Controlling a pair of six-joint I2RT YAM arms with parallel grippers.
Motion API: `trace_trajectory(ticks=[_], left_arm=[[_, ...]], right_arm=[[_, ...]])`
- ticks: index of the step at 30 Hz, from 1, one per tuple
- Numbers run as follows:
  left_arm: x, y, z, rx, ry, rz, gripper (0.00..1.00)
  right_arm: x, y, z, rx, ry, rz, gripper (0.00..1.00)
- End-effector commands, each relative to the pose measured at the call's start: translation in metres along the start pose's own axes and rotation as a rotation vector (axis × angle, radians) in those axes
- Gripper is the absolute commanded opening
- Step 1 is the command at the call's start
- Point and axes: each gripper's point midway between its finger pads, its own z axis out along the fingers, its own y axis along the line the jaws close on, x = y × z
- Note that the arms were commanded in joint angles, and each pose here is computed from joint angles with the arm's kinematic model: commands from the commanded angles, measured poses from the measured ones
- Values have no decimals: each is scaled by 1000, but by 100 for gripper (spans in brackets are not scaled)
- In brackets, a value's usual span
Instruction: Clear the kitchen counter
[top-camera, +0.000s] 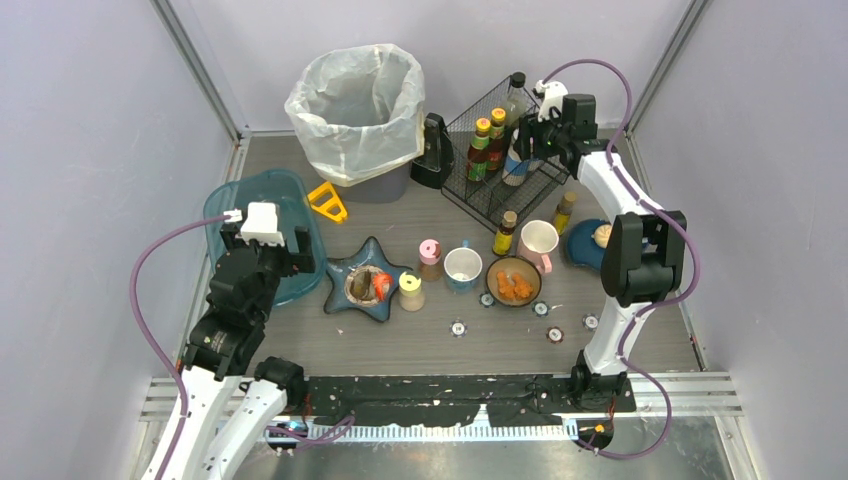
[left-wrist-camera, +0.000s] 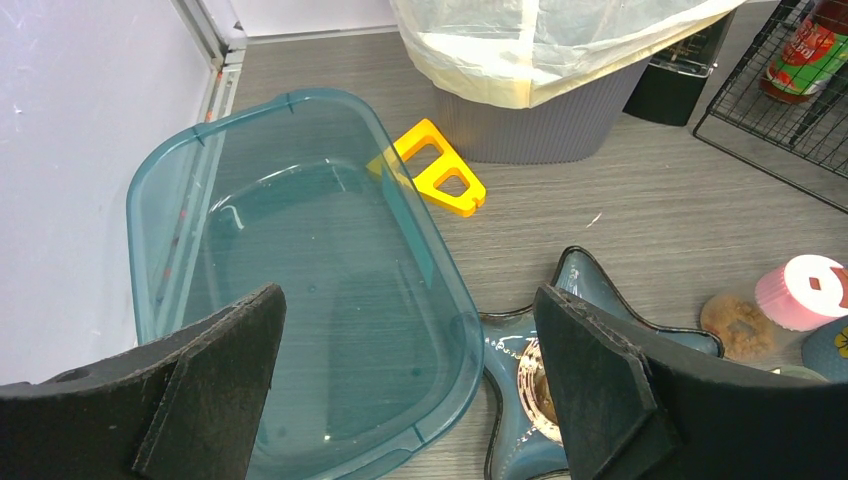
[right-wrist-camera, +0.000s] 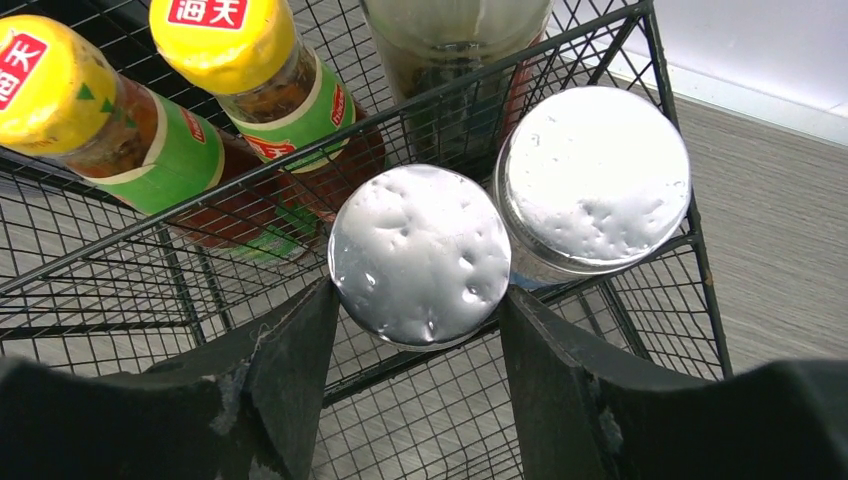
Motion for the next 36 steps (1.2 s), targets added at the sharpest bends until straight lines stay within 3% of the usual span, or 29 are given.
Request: trace_trajectory(ticks=[1, 9, 17, 26, 29, 36], left_arm=[[-13, -4, 2, 16, -55, -15, 95], [-15, -5, 1, 28, -60, -21, 95], [-15, -6, 0, 31, -65, -25, 95], [-16, -7, -1, 38, -66, -31, 95], [-14, -9, 0, 44, -60, -32, 95], [-11, -12, 3, 53, -43, -27, 95]], right_arm=[[-30, -6, -13, 44, -89, -16, 67], [-61, 5, -53, 42, -156, 20, 88], [-66, 9, -116, 136, -207, 133, 96], [-6, -1, -177, 351, -244, 351, 97], [32, -17, -183, 475, -224, 365, 96], [62, -31, -172, 557, -208, 371, 89]])
